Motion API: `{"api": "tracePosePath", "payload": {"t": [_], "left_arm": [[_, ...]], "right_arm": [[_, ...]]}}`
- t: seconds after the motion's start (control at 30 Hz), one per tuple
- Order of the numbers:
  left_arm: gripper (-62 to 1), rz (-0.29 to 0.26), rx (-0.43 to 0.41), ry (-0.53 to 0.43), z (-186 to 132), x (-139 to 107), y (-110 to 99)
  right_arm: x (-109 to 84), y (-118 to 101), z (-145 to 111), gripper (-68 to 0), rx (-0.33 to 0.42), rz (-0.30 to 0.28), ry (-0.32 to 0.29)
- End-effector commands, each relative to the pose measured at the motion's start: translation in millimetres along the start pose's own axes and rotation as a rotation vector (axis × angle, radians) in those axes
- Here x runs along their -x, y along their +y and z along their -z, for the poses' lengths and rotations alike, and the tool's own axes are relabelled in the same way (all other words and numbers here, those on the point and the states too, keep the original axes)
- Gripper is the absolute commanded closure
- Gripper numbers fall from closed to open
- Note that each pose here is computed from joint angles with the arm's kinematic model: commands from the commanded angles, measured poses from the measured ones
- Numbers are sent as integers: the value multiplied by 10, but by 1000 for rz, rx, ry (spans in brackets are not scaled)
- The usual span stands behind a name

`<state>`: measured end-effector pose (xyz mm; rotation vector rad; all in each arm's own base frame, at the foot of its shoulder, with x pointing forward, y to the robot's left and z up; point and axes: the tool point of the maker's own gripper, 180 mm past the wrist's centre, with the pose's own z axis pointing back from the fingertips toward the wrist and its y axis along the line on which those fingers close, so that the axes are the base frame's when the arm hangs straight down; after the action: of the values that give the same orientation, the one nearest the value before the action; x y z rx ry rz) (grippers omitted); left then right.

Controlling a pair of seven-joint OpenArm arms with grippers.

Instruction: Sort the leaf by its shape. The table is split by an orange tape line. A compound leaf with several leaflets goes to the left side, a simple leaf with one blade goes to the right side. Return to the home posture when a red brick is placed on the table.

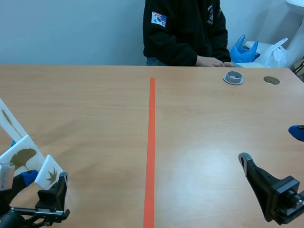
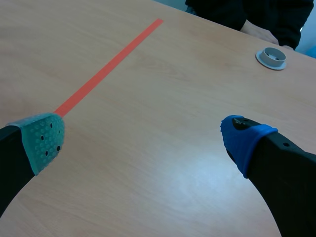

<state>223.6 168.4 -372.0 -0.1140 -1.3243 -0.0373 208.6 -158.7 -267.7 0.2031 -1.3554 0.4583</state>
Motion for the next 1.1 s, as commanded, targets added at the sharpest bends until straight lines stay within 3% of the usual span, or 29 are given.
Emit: {"api": "tracePosePath", "payload": {"t": [0.0, 0.17, 0.33, 0.43, 0.6, 0.83, 1.07], "left_arm": [[-489, -22, 6, -66, -46, -203, -49], [-503, -50, 35, -148, -173, -538, -196], [-584, -61, 84, -238, -285, -982, -396], [-623, -63, 132, -217, -324, -1121, -540], [-623, -13, 266, -112, -414, -1103, -835], [-623, 138, 402, -9, -547, -895, -987], [-623, 157, 476, 36, -642, -802, -1047]], "right_arm": [[-83, -88, 10, -679, 16, -13, -31], [-83, -88, 10, -679, 16, -13, -31], [-83, -88, 10, -679, 16, -13, -31], [-84, -89, 11, -679, 16, -14, -31], [-85, -89, 11, -679, 16, -14, -32], [-82, -88, 10, -679, 16, -13, -31], [-81, -87, 10, -679, 16, -13, -30]]}}
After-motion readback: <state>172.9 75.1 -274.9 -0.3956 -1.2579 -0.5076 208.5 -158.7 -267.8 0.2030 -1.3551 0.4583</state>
